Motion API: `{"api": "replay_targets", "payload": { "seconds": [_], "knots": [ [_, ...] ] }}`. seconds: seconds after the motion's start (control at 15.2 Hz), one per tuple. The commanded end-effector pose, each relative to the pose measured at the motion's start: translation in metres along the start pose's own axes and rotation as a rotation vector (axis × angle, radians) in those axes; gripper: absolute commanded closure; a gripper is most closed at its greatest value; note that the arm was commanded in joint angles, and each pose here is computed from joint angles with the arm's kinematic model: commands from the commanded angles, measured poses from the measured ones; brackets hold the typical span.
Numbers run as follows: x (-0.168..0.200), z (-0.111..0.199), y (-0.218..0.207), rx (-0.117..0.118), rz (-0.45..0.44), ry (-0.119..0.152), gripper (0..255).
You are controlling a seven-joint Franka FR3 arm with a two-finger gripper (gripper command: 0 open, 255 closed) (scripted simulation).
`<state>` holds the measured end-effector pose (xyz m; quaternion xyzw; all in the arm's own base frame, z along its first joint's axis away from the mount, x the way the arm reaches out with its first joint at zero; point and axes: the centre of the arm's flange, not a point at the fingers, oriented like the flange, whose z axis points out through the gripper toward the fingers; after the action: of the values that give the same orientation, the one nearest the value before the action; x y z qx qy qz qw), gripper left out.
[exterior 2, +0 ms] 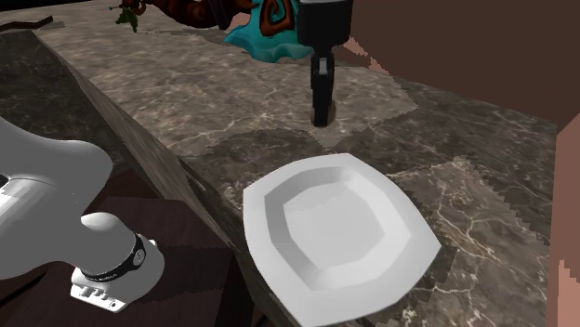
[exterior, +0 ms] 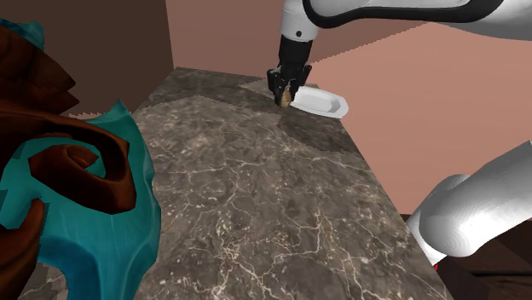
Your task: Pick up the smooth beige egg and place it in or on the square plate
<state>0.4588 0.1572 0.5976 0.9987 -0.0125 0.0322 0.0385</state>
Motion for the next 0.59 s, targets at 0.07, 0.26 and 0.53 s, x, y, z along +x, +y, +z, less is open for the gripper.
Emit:
{"api": "replay_targets", "payload": {
  "seconds": [0.07, 0.26, 0.53],
  "knots": [
    [0.001, -0.016, 0.001, 0.000, 0.000, 0.000, 255],
    [0.002, -0.031, 0.002, 0.000, 0.000, 0.000, 255],
    [0.004, -0.052, 0.004, 0.000, 0.000, 0.000, 255]
  ]
}}
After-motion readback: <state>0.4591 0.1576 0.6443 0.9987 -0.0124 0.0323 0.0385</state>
